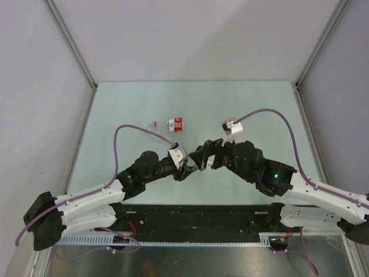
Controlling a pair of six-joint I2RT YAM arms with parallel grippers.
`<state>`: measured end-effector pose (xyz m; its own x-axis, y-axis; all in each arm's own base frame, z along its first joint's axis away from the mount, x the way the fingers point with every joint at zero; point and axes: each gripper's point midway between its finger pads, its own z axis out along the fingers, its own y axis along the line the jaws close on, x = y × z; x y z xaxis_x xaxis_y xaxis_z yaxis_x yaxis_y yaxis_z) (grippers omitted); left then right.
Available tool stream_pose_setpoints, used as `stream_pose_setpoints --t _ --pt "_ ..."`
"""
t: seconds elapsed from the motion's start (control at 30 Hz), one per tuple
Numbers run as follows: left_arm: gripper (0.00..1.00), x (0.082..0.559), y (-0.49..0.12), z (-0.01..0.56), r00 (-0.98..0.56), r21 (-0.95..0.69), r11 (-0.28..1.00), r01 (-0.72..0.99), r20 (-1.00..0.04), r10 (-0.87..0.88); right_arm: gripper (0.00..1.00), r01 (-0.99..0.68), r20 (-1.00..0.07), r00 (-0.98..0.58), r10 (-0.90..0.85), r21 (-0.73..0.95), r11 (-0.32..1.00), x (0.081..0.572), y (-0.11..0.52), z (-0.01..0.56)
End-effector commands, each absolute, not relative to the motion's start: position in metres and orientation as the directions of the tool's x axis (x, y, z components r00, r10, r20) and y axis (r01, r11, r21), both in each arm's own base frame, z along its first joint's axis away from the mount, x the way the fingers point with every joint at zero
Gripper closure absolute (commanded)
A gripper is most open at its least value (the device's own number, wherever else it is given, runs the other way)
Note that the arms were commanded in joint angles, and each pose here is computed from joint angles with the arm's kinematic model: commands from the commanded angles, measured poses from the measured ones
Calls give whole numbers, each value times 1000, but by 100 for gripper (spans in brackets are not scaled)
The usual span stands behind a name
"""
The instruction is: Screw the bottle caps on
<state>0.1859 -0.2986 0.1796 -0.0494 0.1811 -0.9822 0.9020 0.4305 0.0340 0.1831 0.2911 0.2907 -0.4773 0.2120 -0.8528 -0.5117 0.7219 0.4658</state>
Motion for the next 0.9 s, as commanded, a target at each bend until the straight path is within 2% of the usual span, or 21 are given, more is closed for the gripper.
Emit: stream_pose_setpoints --t 0.0,0.1,0.2,0.37,0.53,0.7,0.77,0.87 --pt "100 177 -300 201 -21 17 405 914 -996 89 2 -656 -904 -383 188 410 634 167 289 335" --pt "100 167 -298 203 6 35 366 930 -997 80 1 -712 -942 -318 106 311 629 162 278 334" --pt "100 143 -300 205 71 86 234 968 -995 73 1 -830 -980 -193 -54 134 541 144 271 329" --pt "100 109 -300 208 115 117 55 992 -992 46 2 -973 -976 63 -209 -106 204 93 266 314" --pt "100 95 -300 209 117 116 -24 993 -992 40 4 -972 -962 233 -143 -233 -18 62 270 318" --pt "100 89 -299 207 114 111 -56 992 -992 52 11 -960 -954 276 -120 -268 -75 57 278 318" --pt "100 87 -300 207 116 112 -71 991 -992 53 19 -959 -953 277 -122 -268 -87 58 283 316" --pt "100 85 -301 206 113 108 -90 990 -992 59 23 -960 -954 274 -119 -264 -98 60 291 315"
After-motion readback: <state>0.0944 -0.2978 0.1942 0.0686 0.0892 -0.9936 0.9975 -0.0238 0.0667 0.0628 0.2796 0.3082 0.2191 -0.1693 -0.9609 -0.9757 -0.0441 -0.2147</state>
